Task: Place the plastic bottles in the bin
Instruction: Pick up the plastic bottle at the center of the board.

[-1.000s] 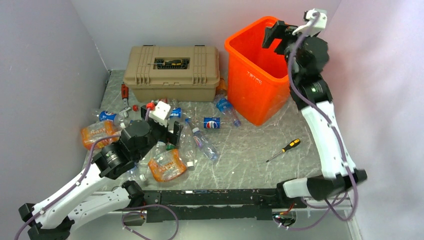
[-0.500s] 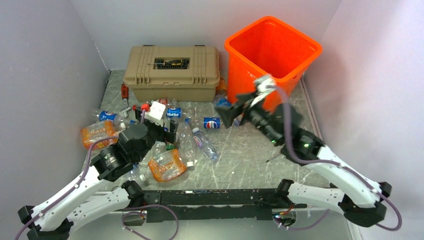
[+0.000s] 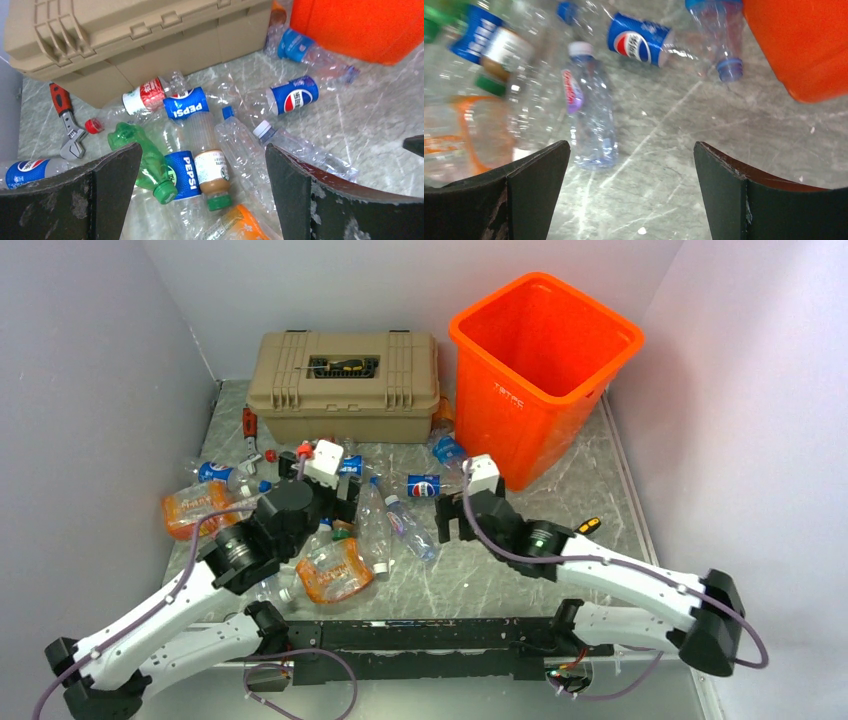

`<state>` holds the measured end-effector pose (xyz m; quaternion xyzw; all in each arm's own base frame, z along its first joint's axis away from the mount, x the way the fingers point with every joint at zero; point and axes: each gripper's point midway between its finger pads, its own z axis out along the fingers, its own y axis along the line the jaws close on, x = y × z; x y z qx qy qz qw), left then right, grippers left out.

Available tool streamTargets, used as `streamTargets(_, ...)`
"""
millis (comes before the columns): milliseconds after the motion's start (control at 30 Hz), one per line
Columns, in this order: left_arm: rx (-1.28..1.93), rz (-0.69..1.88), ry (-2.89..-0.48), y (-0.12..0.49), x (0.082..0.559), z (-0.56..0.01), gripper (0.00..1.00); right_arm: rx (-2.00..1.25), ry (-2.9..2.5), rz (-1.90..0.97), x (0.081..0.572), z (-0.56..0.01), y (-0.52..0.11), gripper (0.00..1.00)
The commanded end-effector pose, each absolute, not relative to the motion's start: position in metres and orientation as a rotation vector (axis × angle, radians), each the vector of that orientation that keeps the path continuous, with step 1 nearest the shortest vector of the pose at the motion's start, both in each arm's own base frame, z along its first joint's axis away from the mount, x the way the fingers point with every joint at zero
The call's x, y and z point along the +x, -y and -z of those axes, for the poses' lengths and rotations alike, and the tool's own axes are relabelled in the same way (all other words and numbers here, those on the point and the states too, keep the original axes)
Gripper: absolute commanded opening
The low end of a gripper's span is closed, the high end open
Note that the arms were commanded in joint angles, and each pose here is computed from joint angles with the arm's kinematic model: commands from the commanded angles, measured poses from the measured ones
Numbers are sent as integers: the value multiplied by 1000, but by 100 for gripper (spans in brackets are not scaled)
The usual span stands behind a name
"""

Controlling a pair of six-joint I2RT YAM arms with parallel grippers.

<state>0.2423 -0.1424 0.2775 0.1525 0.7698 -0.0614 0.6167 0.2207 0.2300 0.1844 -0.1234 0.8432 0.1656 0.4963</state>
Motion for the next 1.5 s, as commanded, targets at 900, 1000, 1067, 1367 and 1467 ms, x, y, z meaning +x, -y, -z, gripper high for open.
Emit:
streamTargets(900,395,150,-1827,155,246,-273,96,-592,-2188,-417,214,-90,-309,71)
streamTargets(1000,401,154,-1831,157,246,-272,95,-622,-2224,-394,216,-76,-314,71)
streamTargets(1067,407,159,-1833,158,246,-271,95,-626,-2245,-376,219,-67,-314,72)
streamTargets(1367,426,174,-1840,162,244,-270,95,-640,-2312,-333,223,-39,-315,81)
streamTargets(1467,424,177,-1838,161,244,-271,95,-650,-2326,-329,224,-30,-315,76)
